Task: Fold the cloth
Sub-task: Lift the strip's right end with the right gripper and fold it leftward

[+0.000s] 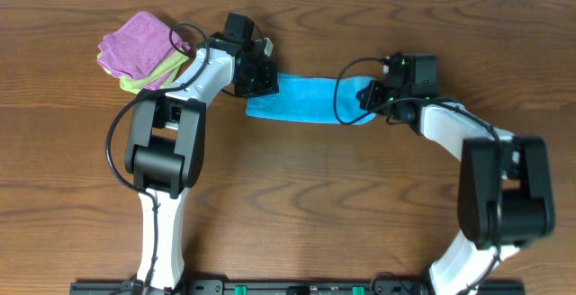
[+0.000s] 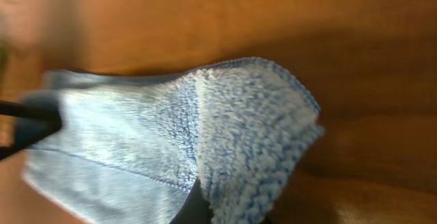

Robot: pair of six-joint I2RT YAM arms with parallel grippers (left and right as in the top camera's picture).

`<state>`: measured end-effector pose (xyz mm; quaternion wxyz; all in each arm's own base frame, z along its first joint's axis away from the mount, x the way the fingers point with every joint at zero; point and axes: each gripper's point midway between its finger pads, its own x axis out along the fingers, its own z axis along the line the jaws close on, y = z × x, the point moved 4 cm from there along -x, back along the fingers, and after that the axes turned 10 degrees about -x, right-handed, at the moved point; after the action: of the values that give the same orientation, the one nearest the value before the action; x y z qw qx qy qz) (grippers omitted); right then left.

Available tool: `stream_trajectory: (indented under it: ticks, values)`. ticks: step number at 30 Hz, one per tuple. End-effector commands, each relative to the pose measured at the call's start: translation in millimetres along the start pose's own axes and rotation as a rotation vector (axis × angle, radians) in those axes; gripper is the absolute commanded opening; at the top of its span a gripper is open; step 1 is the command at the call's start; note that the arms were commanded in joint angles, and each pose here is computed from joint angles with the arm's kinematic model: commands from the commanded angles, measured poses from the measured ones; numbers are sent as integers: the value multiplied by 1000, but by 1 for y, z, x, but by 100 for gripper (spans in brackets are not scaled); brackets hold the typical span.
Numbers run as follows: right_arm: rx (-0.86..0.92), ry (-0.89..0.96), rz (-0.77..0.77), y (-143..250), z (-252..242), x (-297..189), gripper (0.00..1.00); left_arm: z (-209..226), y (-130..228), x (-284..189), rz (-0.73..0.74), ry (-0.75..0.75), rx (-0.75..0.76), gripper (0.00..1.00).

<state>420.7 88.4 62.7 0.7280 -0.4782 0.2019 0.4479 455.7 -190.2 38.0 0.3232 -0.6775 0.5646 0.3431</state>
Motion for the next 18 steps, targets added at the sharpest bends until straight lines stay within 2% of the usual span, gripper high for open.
stream_trajectory:
  ticks: [1, 8, 18]
  values:
    - [-57, -19, -75, -20, 14, -24, 1, 8, -1, 4, 1, -34, -21, 6]
    - [-91, -60, -100, -26, 33, -33, 1, 8, -1, 4, 1, -33, -32, 6]
    - [-195, -159, -106, -25, 90, -22, 1, 7, -1, 4, 2, -30, -39, 6]
